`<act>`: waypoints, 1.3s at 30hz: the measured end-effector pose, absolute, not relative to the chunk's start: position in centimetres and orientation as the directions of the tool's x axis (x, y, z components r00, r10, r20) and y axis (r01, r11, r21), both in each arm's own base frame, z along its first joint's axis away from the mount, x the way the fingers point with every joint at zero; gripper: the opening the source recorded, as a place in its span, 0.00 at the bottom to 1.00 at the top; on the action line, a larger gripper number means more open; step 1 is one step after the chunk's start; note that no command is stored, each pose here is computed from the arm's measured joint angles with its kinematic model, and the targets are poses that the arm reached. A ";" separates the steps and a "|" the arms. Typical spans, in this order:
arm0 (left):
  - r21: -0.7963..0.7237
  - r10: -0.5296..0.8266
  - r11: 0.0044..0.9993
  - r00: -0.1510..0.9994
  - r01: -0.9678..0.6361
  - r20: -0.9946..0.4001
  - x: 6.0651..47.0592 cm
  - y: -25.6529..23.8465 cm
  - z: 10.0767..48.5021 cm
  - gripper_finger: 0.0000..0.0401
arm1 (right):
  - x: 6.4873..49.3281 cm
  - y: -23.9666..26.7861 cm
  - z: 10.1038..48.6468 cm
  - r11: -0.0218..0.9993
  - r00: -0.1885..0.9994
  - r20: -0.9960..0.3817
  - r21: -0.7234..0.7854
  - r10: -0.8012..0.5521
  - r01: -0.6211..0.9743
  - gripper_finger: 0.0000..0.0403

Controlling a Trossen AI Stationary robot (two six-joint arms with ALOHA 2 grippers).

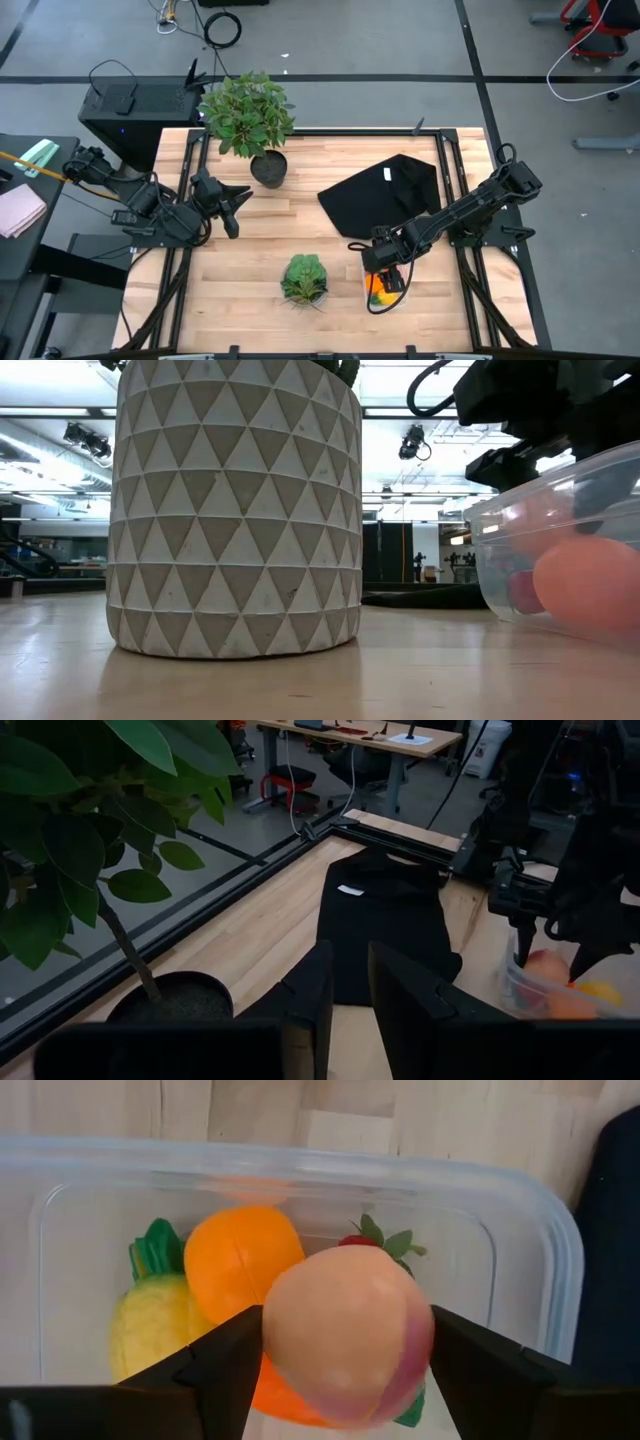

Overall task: Pick and placing Produce into tupperware
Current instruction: Put the peach into the transparent bin, then return to Home Position

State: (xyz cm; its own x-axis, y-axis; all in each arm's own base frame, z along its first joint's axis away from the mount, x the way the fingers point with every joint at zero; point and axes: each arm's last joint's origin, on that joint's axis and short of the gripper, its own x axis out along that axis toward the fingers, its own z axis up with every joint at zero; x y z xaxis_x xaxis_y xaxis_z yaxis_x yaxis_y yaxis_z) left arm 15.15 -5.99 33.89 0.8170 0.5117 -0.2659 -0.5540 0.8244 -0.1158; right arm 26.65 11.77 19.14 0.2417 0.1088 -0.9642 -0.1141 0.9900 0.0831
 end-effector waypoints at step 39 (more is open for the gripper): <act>-0.103 0.512 0.827 0.816 -0.553 -0.268 15.1 -6.0 33.9 0.20 | 31.4 1.2 28.3 0.985 0.454 -0.891 0.104 0.029 0.140 0.63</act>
